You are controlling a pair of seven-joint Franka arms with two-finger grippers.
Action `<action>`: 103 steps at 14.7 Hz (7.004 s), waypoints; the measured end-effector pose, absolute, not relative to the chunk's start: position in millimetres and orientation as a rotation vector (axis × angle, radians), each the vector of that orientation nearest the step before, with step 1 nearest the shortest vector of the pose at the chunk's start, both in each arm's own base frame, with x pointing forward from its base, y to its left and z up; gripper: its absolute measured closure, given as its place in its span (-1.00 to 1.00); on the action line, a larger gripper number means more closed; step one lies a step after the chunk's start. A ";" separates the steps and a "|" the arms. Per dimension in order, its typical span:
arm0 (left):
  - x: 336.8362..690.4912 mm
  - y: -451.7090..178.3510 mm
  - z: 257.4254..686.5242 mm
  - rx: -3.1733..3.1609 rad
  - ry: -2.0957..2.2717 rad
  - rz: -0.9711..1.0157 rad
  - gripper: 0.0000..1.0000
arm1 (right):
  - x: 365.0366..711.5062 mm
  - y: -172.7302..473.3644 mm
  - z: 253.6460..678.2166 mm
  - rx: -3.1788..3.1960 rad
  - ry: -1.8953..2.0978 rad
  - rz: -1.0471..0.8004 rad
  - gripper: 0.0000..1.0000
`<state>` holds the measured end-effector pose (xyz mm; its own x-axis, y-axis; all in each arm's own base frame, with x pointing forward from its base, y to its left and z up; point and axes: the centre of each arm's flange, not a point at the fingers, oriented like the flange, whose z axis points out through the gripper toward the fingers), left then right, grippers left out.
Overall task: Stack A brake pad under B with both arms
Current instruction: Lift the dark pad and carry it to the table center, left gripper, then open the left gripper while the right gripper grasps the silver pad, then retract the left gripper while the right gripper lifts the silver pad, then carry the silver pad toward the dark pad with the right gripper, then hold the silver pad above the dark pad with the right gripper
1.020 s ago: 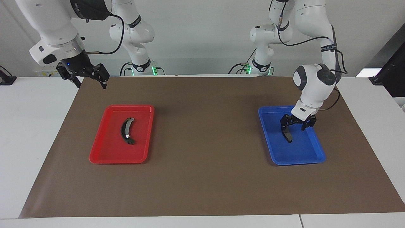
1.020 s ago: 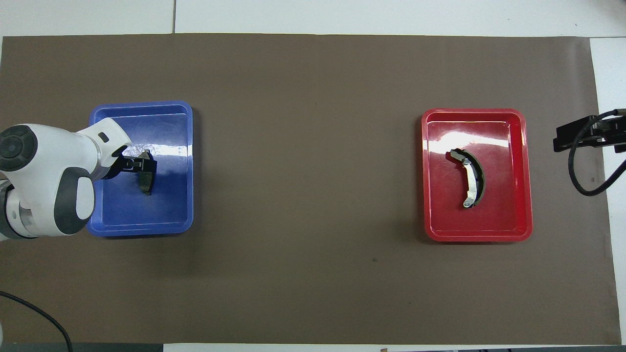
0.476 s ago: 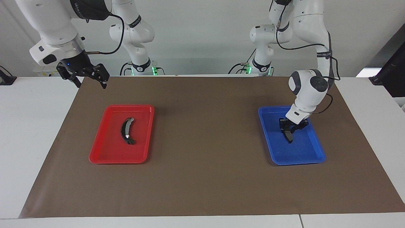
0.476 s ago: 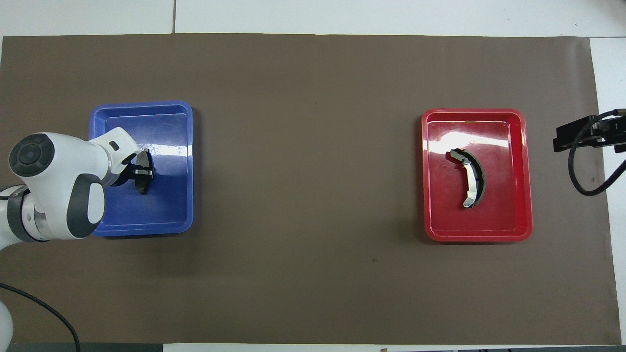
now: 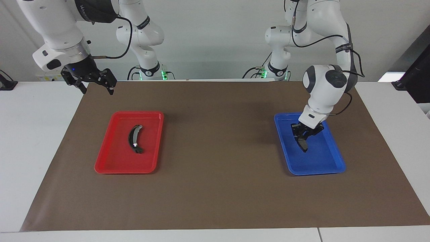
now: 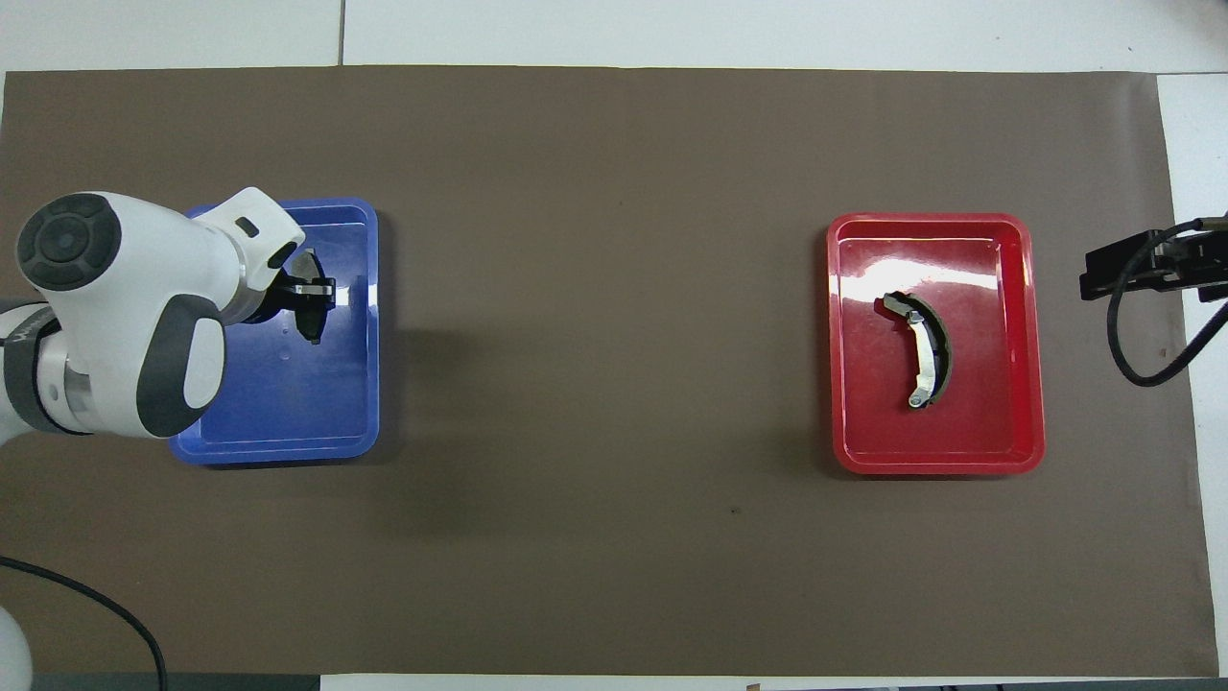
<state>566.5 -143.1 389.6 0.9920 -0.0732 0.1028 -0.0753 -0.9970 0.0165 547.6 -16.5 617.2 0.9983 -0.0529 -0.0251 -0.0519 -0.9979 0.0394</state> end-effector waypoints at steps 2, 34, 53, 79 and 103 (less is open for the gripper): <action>557.7 -211.2 390.9 3.108 -0.097 0.177 0.27 | 547.3 -18.3 606.6 3.102 -0.084 -0.009 -1.00; 567.0 -49.0 502.1 3.207 -0.108 0.097 -0.98 | 527.2 -3.6 292.7 3.157 0.176 0.031 -0.77; 536.7 23.7 594.3 3.177 -0.106 -0.055 -0.98 | 556.4 226.6 378.1 3.183 0.023 0.034 0.14; 535.3 21.9 597.0 3.175 -0.110 -0.073 -0.99 | 551.7 417.8 298.5 3.198 0.001 0.107 0.14; 535.5 14.9 597.0 3.174 -0.134 -0.073 -0.99 | 564.9 423.4 299.3 3.185 -0.034 0.087 0.14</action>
<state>535.5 14.9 597.0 0.9954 -0.0831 -0.0473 -0.0848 -0.9958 -0.0343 564.9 423.4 299.3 0.9983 -0.0223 0.0543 -0.0198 -0.9988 -0.0456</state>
